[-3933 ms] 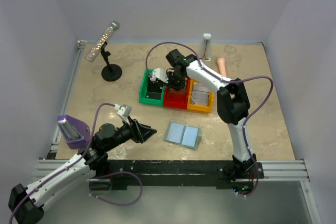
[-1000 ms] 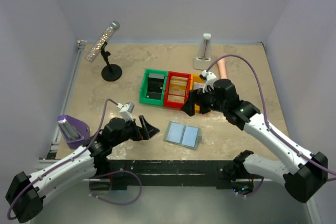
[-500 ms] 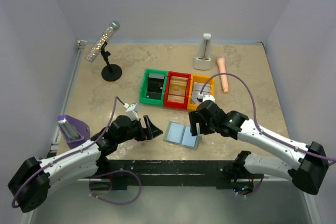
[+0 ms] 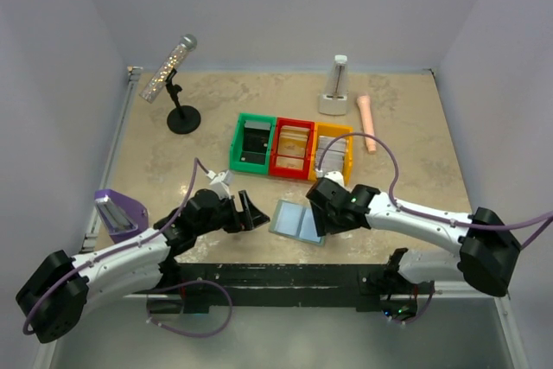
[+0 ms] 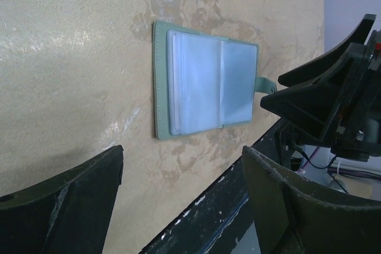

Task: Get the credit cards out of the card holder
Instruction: Remove the credit card from the card holder.

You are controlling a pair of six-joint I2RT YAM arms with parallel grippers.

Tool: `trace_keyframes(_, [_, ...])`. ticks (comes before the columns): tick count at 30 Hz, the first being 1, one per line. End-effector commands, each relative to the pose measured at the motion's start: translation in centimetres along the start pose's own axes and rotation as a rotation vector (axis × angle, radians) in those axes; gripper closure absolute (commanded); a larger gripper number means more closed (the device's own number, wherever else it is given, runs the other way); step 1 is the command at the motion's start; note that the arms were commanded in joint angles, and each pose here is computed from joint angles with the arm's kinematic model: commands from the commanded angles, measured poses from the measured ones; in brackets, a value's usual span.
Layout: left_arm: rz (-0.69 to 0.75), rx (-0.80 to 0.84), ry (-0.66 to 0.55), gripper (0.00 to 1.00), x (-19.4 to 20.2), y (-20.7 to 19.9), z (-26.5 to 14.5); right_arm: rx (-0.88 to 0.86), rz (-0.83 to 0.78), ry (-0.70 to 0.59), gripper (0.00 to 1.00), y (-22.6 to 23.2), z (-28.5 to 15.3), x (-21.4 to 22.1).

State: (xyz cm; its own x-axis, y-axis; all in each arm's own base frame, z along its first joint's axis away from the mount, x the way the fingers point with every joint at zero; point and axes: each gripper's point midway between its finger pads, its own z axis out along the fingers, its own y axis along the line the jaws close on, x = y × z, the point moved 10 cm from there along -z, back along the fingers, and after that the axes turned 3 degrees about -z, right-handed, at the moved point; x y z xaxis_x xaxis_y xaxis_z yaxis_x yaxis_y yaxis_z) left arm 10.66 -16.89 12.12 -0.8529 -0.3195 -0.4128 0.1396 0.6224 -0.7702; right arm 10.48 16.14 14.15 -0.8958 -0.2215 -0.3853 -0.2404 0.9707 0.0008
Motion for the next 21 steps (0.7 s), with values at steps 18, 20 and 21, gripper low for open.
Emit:
trace_keyframes(18, [0.004, 0.077, -0.003, 0.16, -0.3, -1.1, 0.3, 0.050, -0.014, -0.028, 0.94, 0.2, -0.5, -1.1])
trace_keyframes(20, [0.002, 0.077, 0.002, 0.17, -0.3, -1.1, 0.3, 0.047, -0.025, -0.042, 1.00, 0.2, -1.0, -1.4])
trace_keyframes(21, [0.001, 0.080, 0.005, 0.17, -0.3, -1.1, 0.4, 0.039, -0.032, -0.046, 1.00, 0.2, -1.3, -1.6])
